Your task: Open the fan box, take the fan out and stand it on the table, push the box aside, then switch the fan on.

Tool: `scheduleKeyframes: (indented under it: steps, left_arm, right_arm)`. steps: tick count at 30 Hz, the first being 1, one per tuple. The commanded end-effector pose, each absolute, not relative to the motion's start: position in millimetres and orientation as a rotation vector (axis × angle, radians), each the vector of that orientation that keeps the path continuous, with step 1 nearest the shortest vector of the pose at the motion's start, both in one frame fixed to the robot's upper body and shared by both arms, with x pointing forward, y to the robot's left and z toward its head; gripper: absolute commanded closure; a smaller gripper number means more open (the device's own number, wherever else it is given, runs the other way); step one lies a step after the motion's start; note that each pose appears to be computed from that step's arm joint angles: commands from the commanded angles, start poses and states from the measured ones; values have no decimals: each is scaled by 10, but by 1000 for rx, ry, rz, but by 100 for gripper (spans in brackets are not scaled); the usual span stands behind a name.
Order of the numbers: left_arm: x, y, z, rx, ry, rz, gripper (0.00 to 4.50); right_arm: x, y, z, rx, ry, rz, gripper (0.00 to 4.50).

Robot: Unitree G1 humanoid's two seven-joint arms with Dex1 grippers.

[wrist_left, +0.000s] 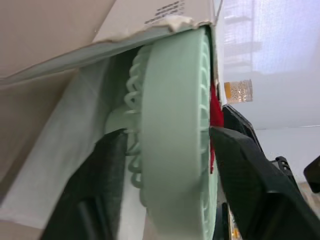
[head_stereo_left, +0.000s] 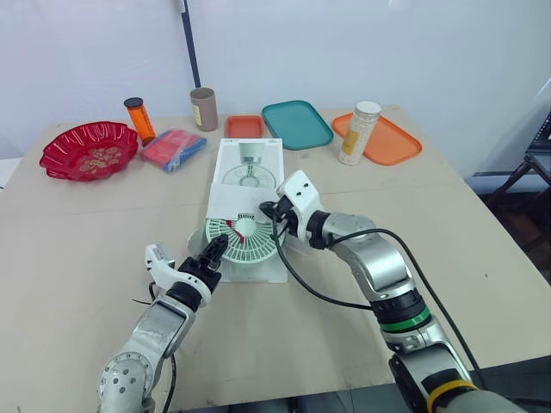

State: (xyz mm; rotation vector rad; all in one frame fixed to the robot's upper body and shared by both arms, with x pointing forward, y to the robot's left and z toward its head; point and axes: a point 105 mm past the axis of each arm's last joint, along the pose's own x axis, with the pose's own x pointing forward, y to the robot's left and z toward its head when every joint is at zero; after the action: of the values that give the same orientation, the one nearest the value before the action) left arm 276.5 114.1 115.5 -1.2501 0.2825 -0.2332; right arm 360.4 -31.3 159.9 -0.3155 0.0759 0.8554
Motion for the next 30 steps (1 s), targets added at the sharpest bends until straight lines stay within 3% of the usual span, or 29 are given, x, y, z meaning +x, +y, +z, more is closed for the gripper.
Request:
scheduleKeyframes:
  steps: [1, 7, 8, 10, 19, 30]
  left_arm:
    - [2746, 1136, 1237, -1257, 253, -259, 181]
    - [2753, 1134, 1235, -1271, 240, -263, 181]
    - [2753, 1134, 1230, -1274, 239, -261, 231]
    - [2748, 1133, 1216, -1278, 239, -260, 280]
    - [2671, 1212, 1146, -1312, 231, -238, 282]
    - [2360, 1315, 1085, -1303, 290, -200, 282]
  right_arm:
    - [3609, -330, 1436, -323, 142, 851, 450]
    - [3607, -328, 1433, -323, 143, 852, 450]
    - [3607, -329, 1433, -323, 142, 852, 450]
    - [3607, -332, 1435, -324, 142, 852, 450]
    - [3615, -332, 1441, -322, 144, 849, 450]
    - [3640, -326, 1455, -306, 152, 837, 450]
